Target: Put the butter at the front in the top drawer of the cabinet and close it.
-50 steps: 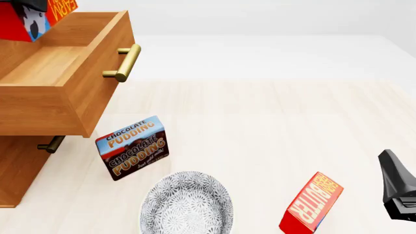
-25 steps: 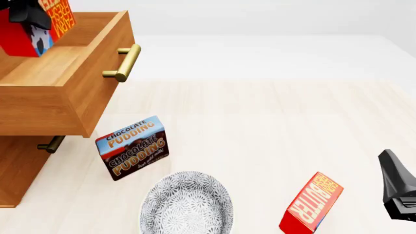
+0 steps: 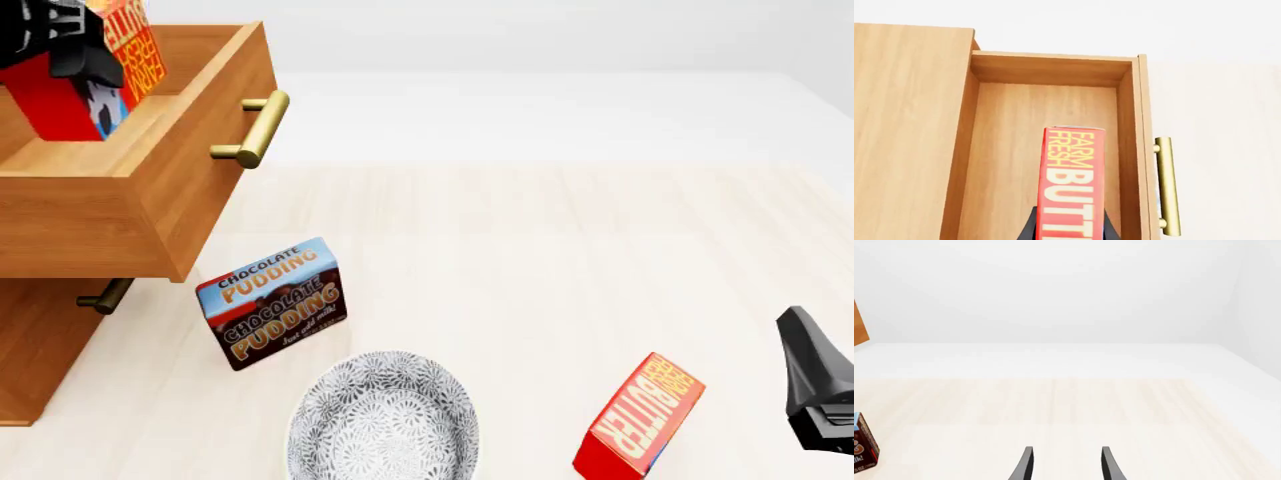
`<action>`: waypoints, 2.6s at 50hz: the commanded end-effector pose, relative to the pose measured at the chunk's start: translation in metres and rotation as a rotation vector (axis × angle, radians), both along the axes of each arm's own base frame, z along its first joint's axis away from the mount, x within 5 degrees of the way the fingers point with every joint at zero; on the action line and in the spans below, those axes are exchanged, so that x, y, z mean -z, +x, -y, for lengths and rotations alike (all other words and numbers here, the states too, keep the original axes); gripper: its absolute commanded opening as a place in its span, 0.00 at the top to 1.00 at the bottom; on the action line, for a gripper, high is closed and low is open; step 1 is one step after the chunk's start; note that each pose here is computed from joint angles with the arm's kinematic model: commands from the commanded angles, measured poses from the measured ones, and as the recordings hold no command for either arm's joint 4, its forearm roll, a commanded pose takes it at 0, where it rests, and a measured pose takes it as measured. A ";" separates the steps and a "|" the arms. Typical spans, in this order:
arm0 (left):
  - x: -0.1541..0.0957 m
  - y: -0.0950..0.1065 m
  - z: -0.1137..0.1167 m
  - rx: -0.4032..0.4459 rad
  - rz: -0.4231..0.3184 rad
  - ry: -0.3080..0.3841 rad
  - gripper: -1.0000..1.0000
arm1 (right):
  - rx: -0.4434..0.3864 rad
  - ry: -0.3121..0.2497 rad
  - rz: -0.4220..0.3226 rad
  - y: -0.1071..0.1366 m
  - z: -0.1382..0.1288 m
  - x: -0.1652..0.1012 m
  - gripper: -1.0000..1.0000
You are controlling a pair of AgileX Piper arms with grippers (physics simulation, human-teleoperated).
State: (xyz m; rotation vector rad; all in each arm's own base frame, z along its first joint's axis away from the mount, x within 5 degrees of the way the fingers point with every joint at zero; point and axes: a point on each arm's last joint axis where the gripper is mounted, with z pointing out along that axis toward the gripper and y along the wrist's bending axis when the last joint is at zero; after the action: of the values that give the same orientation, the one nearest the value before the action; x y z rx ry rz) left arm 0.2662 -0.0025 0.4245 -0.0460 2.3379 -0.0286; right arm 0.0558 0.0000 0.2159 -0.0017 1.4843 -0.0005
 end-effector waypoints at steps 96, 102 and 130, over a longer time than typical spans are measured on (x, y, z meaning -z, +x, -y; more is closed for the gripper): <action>0.057 0.027 0.000 -0.020 -0.045 -0.021 1.00 | 0.000 0.000 0.000 0.000 0.000 0.000 0.00; 0.059 0.027 0.002 -0.015 -0.050 -0.020 1.00 | 0.000 0.000 0.000 0.000 0.000 0.000 0.00; 0.039 0.010 -0.002 -0.005 -0.042 0.003 0.00 | 0.000 0.000 0.000 0.000 0.000 0.000 0.00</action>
State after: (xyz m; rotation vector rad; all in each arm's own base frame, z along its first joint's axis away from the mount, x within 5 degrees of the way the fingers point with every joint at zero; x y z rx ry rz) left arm 0.2852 -0.0011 0.3756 -0.0630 2.3929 -0.0281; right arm 0.0558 0.0000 0.2159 -0.0017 1.4844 -0.0004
